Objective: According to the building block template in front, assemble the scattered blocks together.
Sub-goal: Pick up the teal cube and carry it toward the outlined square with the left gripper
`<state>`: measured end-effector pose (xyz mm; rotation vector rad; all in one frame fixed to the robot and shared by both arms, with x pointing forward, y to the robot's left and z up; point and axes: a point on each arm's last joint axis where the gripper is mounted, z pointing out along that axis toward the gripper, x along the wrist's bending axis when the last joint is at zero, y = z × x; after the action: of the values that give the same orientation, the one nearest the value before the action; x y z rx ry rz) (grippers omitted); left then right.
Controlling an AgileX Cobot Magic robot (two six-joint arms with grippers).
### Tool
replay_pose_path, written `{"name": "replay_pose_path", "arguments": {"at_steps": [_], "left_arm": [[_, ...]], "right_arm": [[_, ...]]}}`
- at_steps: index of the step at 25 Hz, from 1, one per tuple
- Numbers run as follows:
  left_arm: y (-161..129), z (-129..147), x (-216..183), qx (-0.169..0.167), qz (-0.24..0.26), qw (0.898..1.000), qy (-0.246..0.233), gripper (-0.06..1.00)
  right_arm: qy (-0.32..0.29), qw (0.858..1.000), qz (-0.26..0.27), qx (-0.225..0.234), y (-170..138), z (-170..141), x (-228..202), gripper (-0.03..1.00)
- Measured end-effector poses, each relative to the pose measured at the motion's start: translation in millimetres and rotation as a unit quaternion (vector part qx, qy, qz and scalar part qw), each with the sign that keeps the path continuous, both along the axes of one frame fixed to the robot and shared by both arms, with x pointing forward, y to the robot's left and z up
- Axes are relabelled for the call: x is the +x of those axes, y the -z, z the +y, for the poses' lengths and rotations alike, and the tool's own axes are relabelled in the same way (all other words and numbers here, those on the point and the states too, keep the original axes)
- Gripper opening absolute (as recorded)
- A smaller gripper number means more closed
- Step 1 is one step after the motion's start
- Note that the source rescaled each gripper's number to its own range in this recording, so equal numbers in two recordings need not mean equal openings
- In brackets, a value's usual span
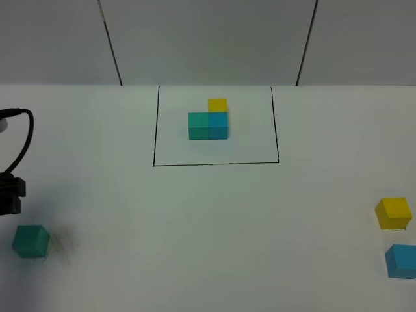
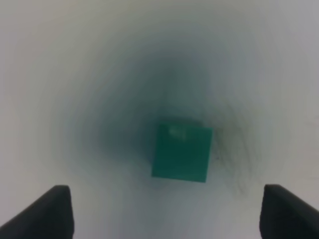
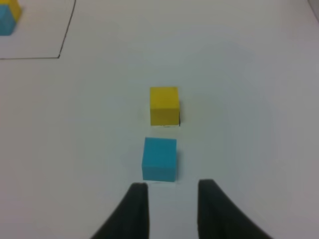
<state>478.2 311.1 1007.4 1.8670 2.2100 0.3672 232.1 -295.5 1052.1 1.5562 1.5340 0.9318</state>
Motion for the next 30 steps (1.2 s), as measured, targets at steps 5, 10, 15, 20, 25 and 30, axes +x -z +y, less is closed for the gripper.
{"name": "replay_pose_path", "arguments": {"at_steps": [5,10,15,20,25,30], "left_arm": [[32,-1,17,-0.008,0.042,0.999,-0.001,0.65],[59,0,28,-0.009,0.073,0.997,0.0,0.65],[81,0,36,-0.01,0.084,0.996,0.001,0.65],[99,0,42,-0.01,0.095,0.995,0.003,0.65],[111,0,45,-0.01,0.104,0.995,0.006,0.61],[111,0,47,0.001,0.105,0.993,0.057,0.01]], "right_arm": [[0.0,1.0,0.0,0.0,0,0,0,0.0],[0.0,1.0,0.0,0.0,0,0,0,0.0],[0.0,1.0,0.0,0.0,0,0,0,0.0],[0.0,1.0,0.0,0.0,0,0,0,0.0],[0.0,1.0,0.0,0.0,0,0,0,0.0],[0.0,1.0,0.0,0.0,0,0,0,0.0]]}}
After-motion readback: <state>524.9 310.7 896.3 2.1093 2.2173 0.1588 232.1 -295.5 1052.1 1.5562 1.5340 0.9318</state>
